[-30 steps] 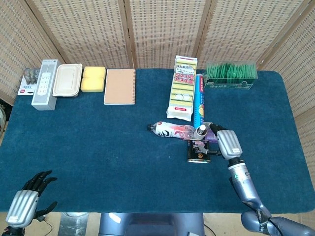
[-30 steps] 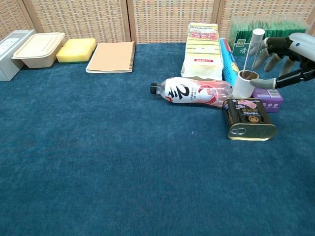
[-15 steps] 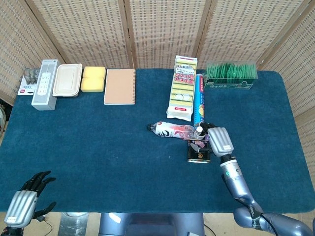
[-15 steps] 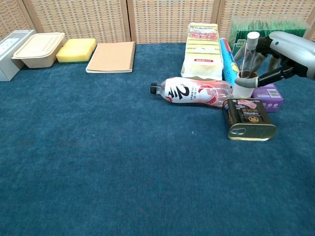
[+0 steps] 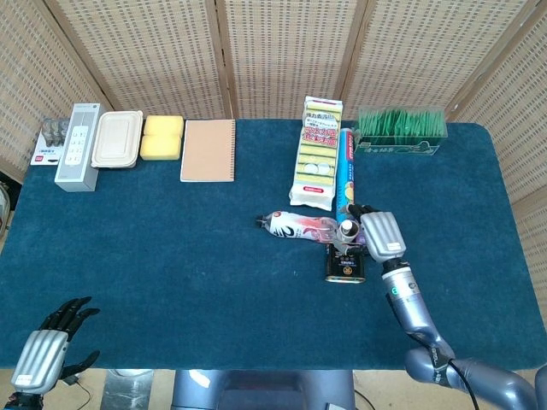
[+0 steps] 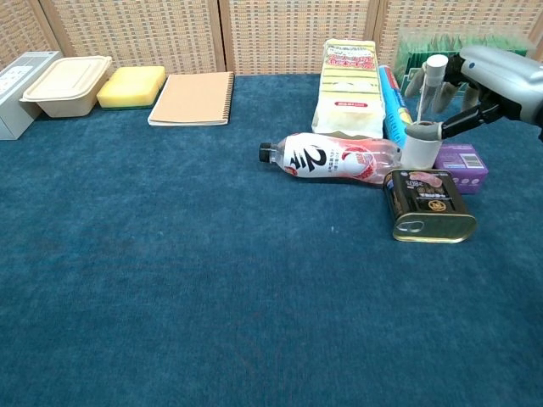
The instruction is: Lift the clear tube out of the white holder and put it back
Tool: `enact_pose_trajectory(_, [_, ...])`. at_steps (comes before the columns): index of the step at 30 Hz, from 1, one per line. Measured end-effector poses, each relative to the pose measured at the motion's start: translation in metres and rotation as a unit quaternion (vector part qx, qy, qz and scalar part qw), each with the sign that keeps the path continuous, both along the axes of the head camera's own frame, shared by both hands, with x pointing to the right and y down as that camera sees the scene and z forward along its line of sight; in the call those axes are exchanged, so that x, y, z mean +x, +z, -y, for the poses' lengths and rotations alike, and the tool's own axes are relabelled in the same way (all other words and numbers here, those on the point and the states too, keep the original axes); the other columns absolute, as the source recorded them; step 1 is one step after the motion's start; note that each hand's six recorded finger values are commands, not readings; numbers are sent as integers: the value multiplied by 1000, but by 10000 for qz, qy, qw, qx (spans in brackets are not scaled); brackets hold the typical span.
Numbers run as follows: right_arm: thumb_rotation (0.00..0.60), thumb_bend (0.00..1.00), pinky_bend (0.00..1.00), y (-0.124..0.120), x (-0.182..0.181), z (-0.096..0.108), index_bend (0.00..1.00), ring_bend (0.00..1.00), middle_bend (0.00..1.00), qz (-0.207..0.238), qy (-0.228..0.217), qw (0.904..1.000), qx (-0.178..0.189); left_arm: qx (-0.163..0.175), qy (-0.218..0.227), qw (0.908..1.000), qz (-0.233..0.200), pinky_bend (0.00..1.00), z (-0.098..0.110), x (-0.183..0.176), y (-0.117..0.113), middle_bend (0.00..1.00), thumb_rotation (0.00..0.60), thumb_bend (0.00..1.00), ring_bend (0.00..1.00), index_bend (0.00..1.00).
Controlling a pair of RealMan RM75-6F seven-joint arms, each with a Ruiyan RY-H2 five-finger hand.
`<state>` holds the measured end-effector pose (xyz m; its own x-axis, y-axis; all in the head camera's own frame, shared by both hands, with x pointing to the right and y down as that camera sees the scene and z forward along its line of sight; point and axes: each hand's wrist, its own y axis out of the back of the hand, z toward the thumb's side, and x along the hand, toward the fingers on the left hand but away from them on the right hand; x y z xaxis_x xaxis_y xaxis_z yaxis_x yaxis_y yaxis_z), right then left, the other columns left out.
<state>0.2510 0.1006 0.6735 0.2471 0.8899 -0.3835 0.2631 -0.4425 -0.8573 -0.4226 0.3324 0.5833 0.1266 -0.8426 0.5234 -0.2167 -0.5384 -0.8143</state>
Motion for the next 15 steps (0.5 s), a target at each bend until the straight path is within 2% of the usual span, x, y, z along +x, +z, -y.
enact_pose_trajectory(5, [398,294,553,-2,4,6,343,449,428,-55,-44,10000,60,-9,21,10000,7,218,1,2,0,146,600,182,119,235])
enact_pose_trajectory(15, [399,300,577,-4,6,4,426,497,482,-105,-108,9999,66,-11,13,10000,40,218,1,2,0,146,600,181,120,235])
